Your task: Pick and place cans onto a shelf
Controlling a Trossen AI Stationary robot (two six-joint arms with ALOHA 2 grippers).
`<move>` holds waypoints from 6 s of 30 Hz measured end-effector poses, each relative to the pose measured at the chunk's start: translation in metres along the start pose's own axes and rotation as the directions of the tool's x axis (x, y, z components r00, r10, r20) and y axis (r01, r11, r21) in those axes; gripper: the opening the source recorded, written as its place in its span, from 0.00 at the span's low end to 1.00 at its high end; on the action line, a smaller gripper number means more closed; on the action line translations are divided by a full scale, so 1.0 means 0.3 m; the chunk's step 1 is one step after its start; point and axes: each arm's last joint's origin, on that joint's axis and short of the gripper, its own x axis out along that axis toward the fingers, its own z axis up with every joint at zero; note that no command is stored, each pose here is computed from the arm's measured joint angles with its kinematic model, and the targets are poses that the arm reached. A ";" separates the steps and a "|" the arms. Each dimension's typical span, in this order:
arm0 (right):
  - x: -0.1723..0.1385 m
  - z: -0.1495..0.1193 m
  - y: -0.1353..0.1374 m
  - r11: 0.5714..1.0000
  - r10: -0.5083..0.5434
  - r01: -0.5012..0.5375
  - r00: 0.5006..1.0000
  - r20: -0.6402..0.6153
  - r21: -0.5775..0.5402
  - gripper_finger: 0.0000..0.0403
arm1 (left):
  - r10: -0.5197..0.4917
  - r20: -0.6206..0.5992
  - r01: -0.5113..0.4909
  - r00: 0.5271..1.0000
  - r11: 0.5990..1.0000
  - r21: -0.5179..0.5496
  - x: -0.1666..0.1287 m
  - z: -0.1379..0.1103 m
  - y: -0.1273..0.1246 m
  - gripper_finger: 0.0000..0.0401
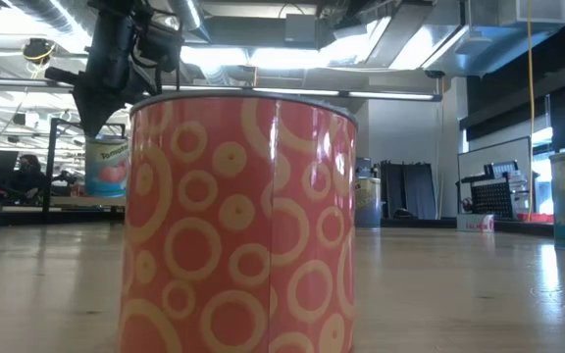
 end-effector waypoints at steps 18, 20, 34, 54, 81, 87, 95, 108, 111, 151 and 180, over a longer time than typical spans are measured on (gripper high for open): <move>0.000 0.000 0.000 1.000 0.000 0.000 1.000 0.000 0.004 0.02 | 0.012 0.012 -0.013 1.000 0.999 0.045 0.000 0.001 0.001 0.09; 0.000 0.000 0.000 1.000 0.000 0.000 1.000 0.000 0.006 0.02 | 0.015 0.014 -0.015 1.000 0.999 0.045 0.000 0.002 0.001 0.09; 0.000 0.000 0.000 1.000 0.000 0.000 1.000 0.000 0.008 0.02 | -0.136 0.071 0.130 0.988 0.987 0.091 -0.124 0.034 0.015 0.01; 0.000 0.000 0.000 1.000 0.000 0.000 1.000 -0.001 0.004 0.02 | -0.150 -0.031 0.152 0.988 0.943 0.296 -0.135 -0.124 -0.089 0.00; 0.000 0.000 0.000 1.000 0.000 0.000 1.000 0.000 0.004 0.02 | -0.092 0.012 0.084 0.996 0.948 0.305 -0.052 -0.111 -0.093 0.00; 0.000 0.000 0.000 1.000 0.000 0.000 1.000 0.000 0.004 0.02 | -0.087 0.026 0.074 0.996 0.946 0.316 -0.055 -0.116 -0.097 0.00; 0.000 0.000 0.000 1.000 0.000 0.000 1.000 0.000 0.004 0.02 | -0.046 0.040 0.030 0.998 0.946 0.324 -0.032 -0.101 -0.126 0.00; 0.000 0.000 0.000 1.000 0.000 0.000 1.000 0.000 0.004 0.02 | 0.041 0.017 -0.044 0.999 0.922 0.385 0.027 -0.078 -0.180 0.00; 0.000 0.000 0.000 1.000 0.000 0.000 1.000 0.000 0.004 0.02 | 0.047 0.015 -0.049 0.999 0.925 0.377 0.030 -0.069 -0.173 0.00; -0.006 -0.096 -0.126 0.928 -0.040 0.092 0.988 -0.149 0.360 0.03 | -0.705 0.158 0.497 0.692 0.623 0.604 -0.591 -0.271 -0.038 0.00; 0.390 -0.120 -0.260 0.951 0.218 -0.131 0.926 -0.309 0.279 0.26 | -0.787 0.050 0.560 0.615 0.480 0.675 -0.645 -0.387 0.016 0.00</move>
